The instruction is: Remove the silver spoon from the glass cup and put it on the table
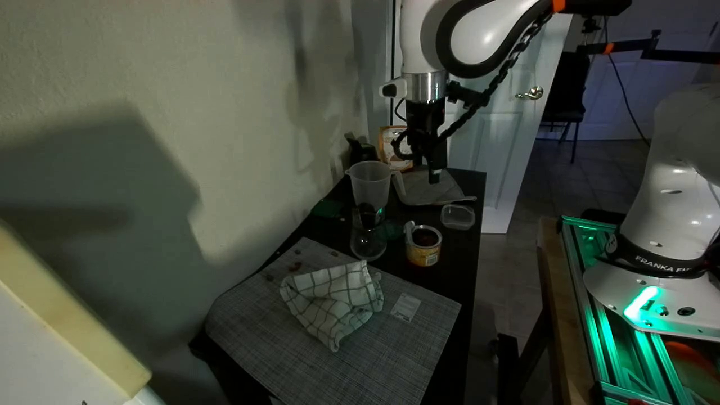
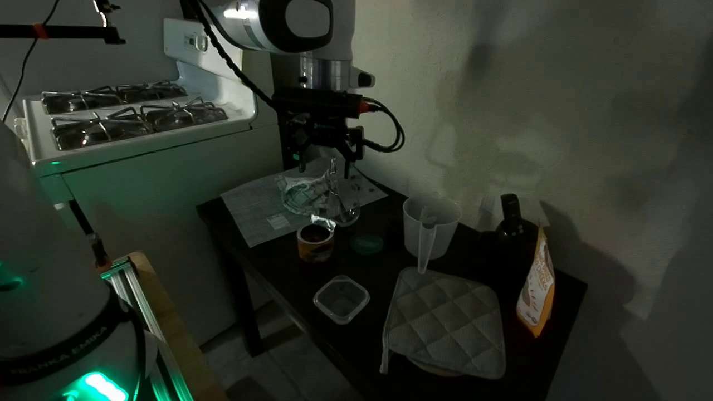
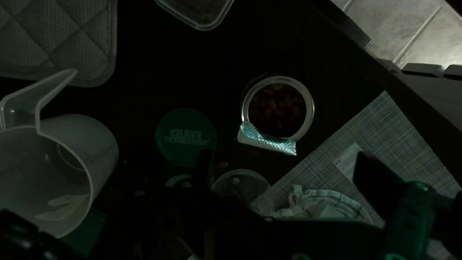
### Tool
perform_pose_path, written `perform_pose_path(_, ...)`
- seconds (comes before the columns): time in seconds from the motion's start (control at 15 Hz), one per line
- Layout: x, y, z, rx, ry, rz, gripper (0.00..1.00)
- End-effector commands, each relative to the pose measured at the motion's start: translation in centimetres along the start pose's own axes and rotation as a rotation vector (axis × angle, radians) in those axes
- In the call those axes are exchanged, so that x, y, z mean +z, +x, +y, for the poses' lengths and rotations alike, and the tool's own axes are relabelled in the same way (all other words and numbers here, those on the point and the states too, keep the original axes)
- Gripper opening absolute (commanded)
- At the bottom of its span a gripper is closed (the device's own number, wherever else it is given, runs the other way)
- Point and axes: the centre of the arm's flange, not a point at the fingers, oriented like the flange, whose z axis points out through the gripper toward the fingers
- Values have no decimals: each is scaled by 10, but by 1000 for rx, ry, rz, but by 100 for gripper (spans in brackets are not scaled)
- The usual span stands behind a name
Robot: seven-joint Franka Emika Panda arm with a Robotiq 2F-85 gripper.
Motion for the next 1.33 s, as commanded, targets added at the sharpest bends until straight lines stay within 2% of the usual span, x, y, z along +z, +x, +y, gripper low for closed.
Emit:
perform_pose_path(0.0, 7, -3, -6, -12, 8, 32, 100)
perform_pose_path(0.13, 15, -3, -15, -137, 45, 113, 100)
perform_pose_path(0.27, 21, -2, -23, -232, 44, 166, 100)
perform_pose_path(0.53, 26, 7, -40, -415, -8, 259, 100)
perform_pose_path(0.87, 31, 30, -43, -536, -56, 321, 100)
perform_pose_path(1.13, 34, 50, -28, -572, -68, 337, 98)
perform_pose_path(1.27, 38, 61, -17, -572, -65, 335, 91)
